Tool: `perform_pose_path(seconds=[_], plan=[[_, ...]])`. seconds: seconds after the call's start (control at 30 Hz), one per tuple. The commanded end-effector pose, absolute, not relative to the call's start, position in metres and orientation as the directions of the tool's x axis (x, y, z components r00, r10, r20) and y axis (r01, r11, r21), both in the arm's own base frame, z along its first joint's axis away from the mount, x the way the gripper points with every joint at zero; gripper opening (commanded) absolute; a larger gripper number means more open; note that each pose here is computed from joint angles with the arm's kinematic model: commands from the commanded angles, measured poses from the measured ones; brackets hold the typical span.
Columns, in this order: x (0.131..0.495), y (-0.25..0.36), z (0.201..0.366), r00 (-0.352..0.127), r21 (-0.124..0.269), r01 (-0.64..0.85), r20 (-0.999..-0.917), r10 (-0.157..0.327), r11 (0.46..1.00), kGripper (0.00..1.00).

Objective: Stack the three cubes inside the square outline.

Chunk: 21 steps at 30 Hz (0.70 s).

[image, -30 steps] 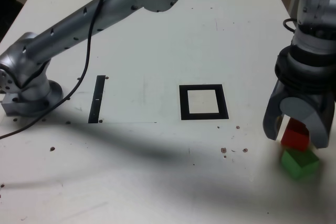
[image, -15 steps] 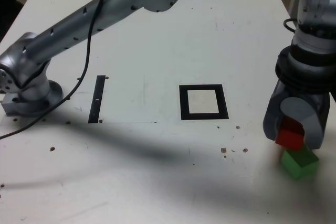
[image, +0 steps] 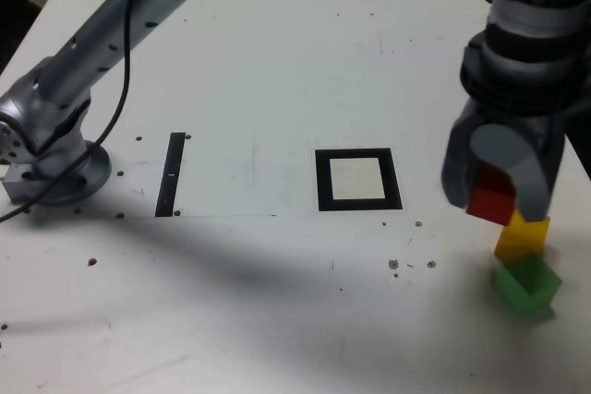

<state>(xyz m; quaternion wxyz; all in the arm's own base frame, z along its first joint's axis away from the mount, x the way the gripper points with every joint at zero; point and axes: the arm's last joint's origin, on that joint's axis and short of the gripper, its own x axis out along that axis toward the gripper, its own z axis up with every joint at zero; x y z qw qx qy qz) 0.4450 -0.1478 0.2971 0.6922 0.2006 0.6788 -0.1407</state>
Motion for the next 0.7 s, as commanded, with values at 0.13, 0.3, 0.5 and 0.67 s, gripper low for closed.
perform_pose_path(seconds=[0.13, 0.3, 0.5, 0.67], plan=[[0.417, -0.118, 0.313, -0.023, 0.111, 0.418, -0.9908, 0.133, 0.901, 0.25], [0.396, -0.098, 0.321, -0.051, 0.128, 0.369, -0.9863, 0.157, 0.921, 0.25], [0.376, -0.076, 0.321, -0.056, 0.121, 0.287, -0.9881, 0.143, 0.950, 0.25], [0.368, -0.056, 0.307, -0.043, 0.088, 0.210, -0.9942, 0.099, 0.974, 0.24]])
